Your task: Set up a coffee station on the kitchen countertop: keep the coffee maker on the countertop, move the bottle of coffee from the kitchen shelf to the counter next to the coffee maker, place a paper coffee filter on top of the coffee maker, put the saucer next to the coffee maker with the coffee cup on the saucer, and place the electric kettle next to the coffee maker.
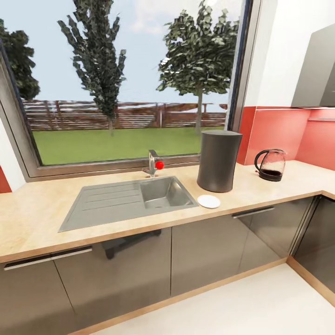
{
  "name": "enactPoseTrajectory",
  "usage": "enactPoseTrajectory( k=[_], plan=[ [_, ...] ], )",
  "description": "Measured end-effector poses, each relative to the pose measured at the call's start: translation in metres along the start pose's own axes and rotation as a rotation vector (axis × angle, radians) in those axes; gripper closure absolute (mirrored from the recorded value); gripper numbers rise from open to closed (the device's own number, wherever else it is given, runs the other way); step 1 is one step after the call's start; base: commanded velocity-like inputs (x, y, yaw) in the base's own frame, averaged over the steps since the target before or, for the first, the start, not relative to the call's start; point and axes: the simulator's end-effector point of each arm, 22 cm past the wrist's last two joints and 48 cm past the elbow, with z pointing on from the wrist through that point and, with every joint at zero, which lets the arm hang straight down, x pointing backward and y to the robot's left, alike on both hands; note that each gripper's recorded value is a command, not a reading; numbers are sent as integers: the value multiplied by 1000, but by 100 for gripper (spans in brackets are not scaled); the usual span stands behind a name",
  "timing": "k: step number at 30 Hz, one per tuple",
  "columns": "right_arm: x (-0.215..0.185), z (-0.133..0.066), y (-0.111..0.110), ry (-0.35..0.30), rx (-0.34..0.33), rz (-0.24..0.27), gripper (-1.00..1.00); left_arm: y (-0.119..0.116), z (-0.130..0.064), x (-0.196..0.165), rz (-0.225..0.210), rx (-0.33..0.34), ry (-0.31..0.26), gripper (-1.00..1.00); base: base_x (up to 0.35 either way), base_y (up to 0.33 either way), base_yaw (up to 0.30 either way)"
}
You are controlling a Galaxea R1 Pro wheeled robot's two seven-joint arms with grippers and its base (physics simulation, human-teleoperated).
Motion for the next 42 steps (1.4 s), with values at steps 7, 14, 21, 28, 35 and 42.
enactPoseTrajectory(
  k=[7,14,21,28,35,42],
  plan=[
    [0,0,-2,-1,9,0,-100,-1,1,-6,-8,2,-14,-100,0,0,0],
    [0,0,-2,0,12,-1,-100,-6,1,-5,1,20,-9,-100,47,-42,0],
    [-1,0,-1,-2,11,-2,-100,-7,1,-4,3,18,-7,-100,198,-200,0],
    [-1,0,0,-3,10,-4,-100,-4,1,-4,-6,4,-6,-100,203,-269,0],
    [-2,1,13,-1,-7,-5,-100,-3,1,-4,-12,1,-6,-100,173,-294,0],
    [-2,1,18,-1,-12,-5,-100,-4,1,-3,-14,1,-6,-100,125,-310,0]
  ],
)
